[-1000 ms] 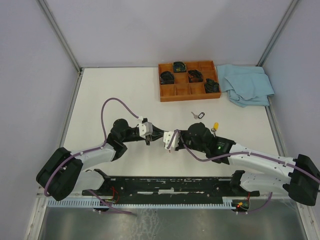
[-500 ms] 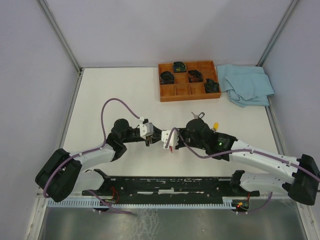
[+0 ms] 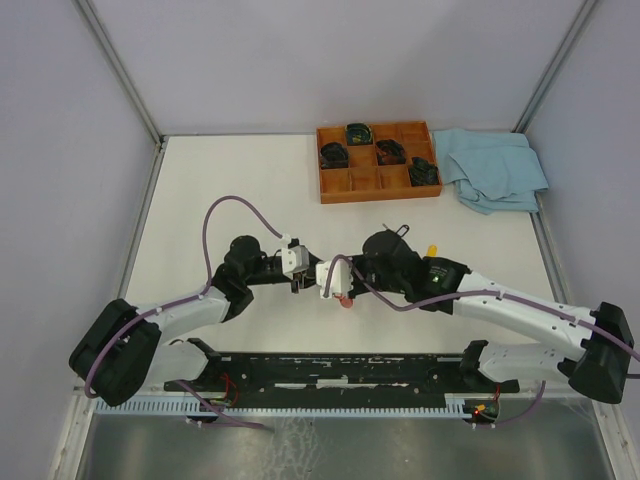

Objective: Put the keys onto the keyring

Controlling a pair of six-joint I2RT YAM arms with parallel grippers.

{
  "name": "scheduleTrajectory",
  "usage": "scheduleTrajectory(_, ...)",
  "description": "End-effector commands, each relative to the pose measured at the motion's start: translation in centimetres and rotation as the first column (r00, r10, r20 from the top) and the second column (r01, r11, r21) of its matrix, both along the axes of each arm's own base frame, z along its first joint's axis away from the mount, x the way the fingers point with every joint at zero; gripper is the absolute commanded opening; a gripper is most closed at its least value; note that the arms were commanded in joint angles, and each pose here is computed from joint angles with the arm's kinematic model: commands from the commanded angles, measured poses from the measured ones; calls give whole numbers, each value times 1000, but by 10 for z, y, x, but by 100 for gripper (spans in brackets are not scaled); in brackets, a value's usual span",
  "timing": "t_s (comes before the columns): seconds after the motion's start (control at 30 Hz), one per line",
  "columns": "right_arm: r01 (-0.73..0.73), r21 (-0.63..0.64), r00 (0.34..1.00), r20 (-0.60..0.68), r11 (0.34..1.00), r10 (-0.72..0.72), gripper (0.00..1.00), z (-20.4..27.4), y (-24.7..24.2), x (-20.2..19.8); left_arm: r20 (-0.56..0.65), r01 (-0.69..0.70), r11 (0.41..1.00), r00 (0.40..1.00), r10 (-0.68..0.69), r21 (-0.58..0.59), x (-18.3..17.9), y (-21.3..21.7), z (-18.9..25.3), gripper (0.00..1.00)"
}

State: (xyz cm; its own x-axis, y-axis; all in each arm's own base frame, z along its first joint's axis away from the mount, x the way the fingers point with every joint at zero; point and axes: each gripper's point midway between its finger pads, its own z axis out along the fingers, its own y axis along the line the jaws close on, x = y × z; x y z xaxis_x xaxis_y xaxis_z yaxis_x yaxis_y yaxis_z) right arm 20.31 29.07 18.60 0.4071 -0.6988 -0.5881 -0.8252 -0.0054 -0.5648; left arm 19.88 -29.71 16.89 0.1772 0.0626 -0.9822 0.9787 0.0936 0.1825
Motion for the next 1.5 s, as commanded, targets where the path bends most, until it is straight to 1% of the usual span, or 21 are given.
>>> scheduleTrajectory(0.0,-37,40,998,43,998,36,1,26,14,1,99,12,999,995,-8,-41,4,-5,26,27)
scheduleTrajectory(0.13,-45,27,998,48,999,43,1,24,16,1,92,16,999,996,-13,-40,4,-5,25,26)
scheduleTrajectory(0.23,-50,24,998,50,998,49,1,24,18,0,85,21,999,996,-18,-38,3,-6,24,23)
scheduleTrajectory(0.3,-52,23,997,53,998,50,1,24,19,0,81,25,999,996,-21,-38,3,-7,24,17)
scheduleTrajectory(0.4,-38,17,997,63,999,37,1,24,15,1,73,23,999,997,-20,-36,3,-7,23,3)
scheduleTrajectory(0.43,-31,16,997,71,999,29,1,23,14,3,71,21,999,997,-18,-37,3,-7,23,3)
scheduleTrajectory(0.53,7,-5,997,83,1000,-6,1,18,4,5,69,14,999,998,-11,-42,3,-6,23,3)
scheduleTrajectory(0.73,68,-33,996,62,997,-66,1,-3,-11,6,81,-10,997,997,16,-72,6,-4,30,3)
scheduleTrajectory(0.93,91,-6,996,28,996,-90,1,-16,-13,2,83,-16,996,996,24,-89,6,-4,33,3)
scheduleTrajectory(1.47,70,84,997,-20,994,-69,1,-30,8,2,77,-4,994,997,13,-112,3,-5,36,3)
